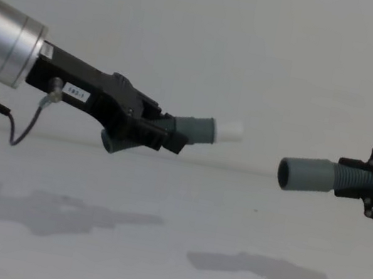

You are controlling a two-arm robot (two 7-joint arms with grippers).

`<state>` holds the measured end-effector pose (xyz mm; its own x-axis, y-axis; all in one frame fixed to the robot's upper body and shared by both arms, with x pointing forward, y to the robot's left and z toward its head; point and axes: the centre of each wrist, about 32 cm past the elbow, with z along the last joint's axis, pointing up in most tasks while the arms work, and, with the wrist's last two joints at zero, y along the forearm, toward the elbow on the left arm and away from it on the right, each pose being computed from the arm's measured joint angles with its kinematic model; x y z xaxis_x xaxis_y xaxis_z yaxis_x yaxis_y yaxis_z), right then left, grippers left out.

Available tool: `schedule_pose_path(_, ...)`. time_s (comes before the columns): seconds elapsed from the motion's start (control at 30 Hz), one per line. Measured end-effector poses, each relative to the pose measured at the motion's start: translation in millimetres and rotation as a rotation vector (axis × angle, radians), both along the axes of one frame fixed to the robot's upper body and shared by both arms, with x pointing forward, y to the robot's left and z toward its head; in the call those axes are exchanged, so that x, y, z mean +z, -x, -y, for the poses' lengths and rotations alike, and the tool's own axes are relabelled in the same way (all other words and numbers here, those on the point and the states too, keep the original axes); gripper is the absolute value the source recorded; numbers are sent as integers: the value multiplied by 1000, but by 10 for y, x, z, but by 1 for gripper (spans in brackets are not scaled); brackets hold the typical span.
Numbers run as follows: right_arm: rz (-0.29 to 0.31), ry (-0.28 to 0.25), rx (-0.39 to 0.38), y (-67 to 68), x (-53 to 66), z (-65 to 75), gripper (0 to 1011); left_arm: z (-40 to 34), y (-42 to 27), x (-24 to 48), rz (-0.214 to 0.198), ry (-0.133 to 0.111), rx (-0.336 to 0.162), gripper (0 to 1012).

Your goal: Use both hands to pick up one end of the pipe from the table, align the ends, and insert them.

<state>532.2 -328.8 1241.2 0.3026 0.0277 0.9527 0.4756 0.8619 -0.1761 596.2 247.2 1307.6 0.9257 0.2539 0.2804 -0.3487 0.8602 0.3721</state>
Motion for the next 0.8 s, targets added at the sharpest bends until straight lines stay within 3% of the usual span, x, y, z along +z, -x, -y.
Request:
schedule_pose_path(0.3, 0, 0, 0, 0, 0, 0, 210, -49, 61, 3, -27, -6, -34, 342)
schedule_pose_path(0.8, 0, 0, 0, 0, 0, 0, 210, 17, 174, -57, -67, 12, -61, 341)
